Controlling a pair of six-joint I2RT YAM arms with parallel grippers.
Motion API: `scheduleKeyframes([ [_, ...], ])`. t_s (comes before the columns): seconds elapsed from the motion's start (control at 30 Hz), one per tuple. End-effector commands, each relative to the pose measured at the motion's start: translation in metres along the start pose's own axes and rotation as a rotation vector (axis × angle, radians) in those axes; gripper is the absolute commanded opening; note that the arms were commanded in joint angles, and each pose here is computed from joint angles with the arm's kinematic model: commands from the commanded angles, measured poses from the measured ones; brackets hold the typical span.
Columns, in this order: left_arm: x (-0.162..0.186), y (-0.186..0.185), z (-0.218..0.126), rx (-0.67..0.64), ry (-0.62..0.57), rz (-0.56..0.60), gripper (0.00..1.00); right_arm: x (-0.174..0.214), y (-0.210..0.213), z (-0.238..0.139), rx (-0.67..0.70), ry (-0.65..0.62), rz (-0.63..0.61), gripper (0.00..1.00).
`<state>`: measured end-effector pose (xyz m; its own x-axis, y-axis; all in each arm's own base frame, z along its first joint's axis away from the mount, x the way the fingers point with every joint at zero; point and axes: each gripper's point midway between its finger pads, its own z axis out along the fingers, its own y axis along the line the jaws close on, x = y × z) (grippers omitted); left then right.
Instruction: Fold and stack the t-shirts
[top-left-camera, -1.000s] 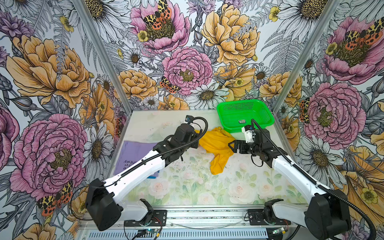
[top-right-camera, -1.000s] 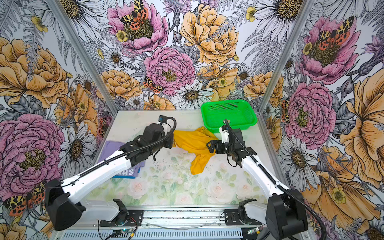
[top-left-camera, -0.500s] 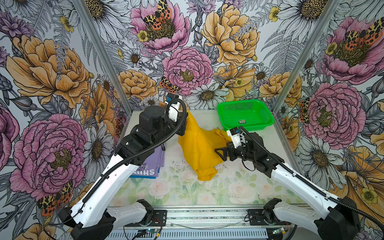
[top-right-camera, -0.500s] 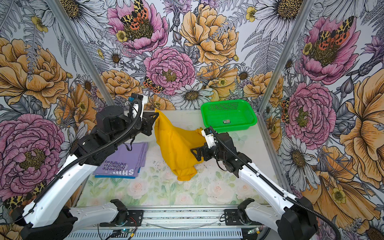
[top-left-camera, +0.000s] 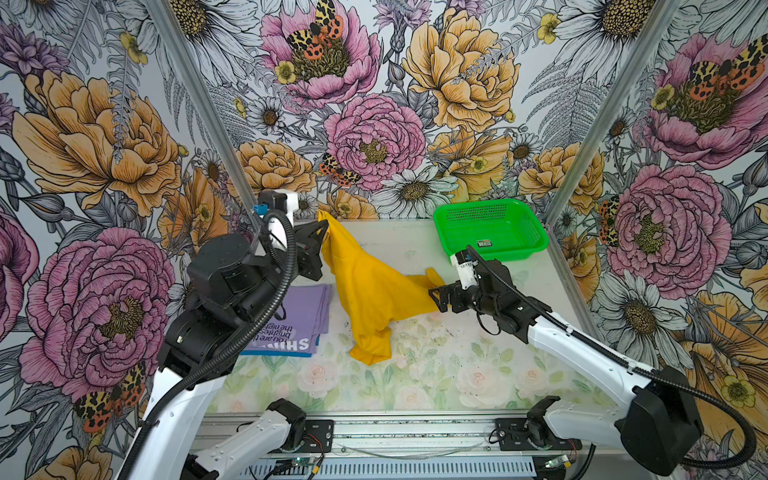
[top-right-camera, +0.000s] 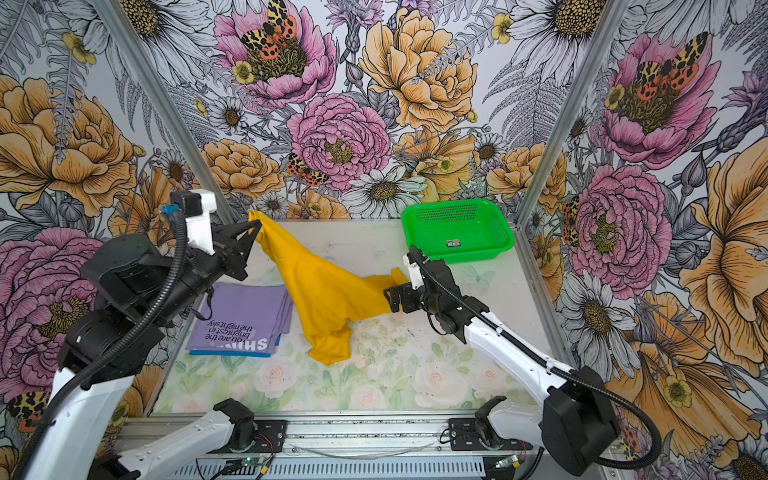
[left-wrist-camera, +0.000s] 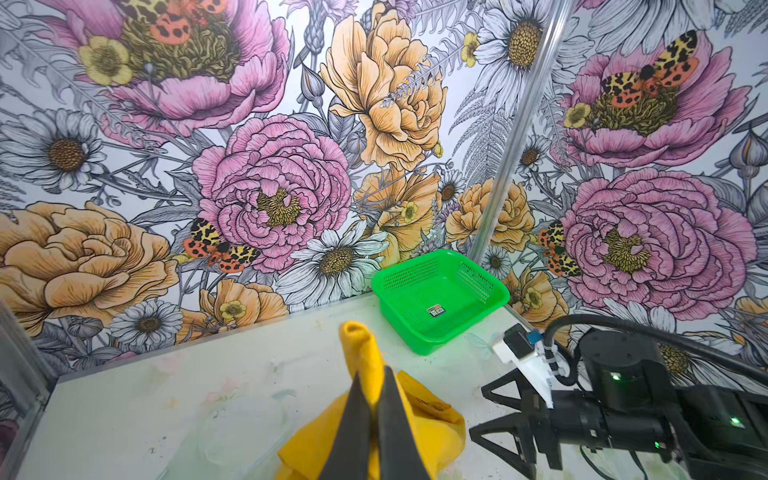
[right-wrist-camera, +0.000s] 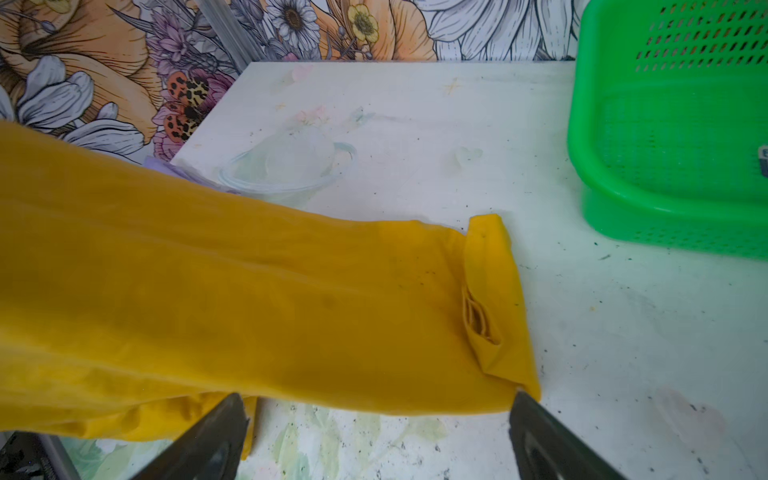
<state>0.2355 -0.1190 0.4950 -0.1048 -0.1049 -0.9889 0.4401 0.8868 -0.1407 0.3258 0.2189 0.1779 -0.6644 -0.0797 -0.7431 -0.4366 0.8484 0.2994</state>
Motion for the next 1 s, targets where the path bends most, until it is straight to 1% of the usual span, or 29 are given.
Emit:
scheduleKeyframes([
  [0.0,0.048,0.002,-0.003,0.020,0.105,-0.105,0.00,-0.015,-0.006,0.021,0.034,0.013,0.045,0.99],
  [0.1,0.115,0.012,-0.010,-0.018,0.219,-0.235,0.00,-0.019,-0.007,0.044,0.037,0.056,0.044,0.99],
  [0.13,0.147,0.012,-0.011,-0.016,0.276,-0.291,0.00,-0.021,-0.006,0.052,0.032,0.072,0.040,0.99],
  [0.2,0.207,0.005,-0.011,0.018,0.399,-0.388,0.00,-0.021,-0.005,0.071,0.024,0.113,0.035,0.98],
  [0.27,0.271,-0.001,-0.014,0.003,0.543,-0.483,0.00,-0.018,-0.007,0.095,0.030,0.163,0.034,0.95],
  [0.3,0.287,-0.005,-0.017,-0.015,0.569,-0.504,0.00,-0.017,-0.008,0.104,0.033,0.182,0.026,0.94],
  [0.37,0.303,-0.012,-0.024,-0.048,0.561,-0.491,0.00,-0.014,-0.011,0.127,0.053,0.223,0.013,0.90],
  [0.43,0.314,-0.007,-0.030,-0.111,0.545,-0.486,0.00,-0.013,-0.009,0.147,0.043,0.249,0.000,0.86],
  [0.57,0.341,-0.008,-0.036,-0.138,0.603,-0.517,0.00,-0.009,-0.007,0.184,0.040,0.297,-0.008,0.79],
  [0.67,0.346,-0.006,-0.037,-0.145,0.607,-0.513,0.00,-0.001,-0.008,0.205,0.047,0.333,-0.028,0.74],
  [0.77,0.338,-0.002,-0.037,-0.149,0.571,-0.501,0.00,0.005,-0.004,0.217,0.037,0.365,-0.034,0.66],
  [0.8,0.335,0.000,-0.036,-0.152,0.559,-0.498,0.00,0.007,-0.002,0.219,0.033,0.372,-0.036,0.61],
  [0.83,0.331,0.002,-0.036,-0.156,0.546,-0.495,0.00,0.008,0.000,0.220,0.031,0.377,-0.039,0.50],
  [0.9,0.322,0.006,-0.033,-0.163,0.525,-0.490,0.00,0.004,0.004,0.220,0.023,0.374,-0.045,0.24],
  [0.93,0.314,0.009,-0.031,-0.165,0.508,-0.484,0.00,-0.004,0.007,0.216,0.019,0.360,-0.046,0.15],
  [0.97,0.301,0.010,-0.027,-0.155,0.481,-0.470,0.00,-0.017,0.011,0.209,0.012,0.331,-0.056,0.14],
])
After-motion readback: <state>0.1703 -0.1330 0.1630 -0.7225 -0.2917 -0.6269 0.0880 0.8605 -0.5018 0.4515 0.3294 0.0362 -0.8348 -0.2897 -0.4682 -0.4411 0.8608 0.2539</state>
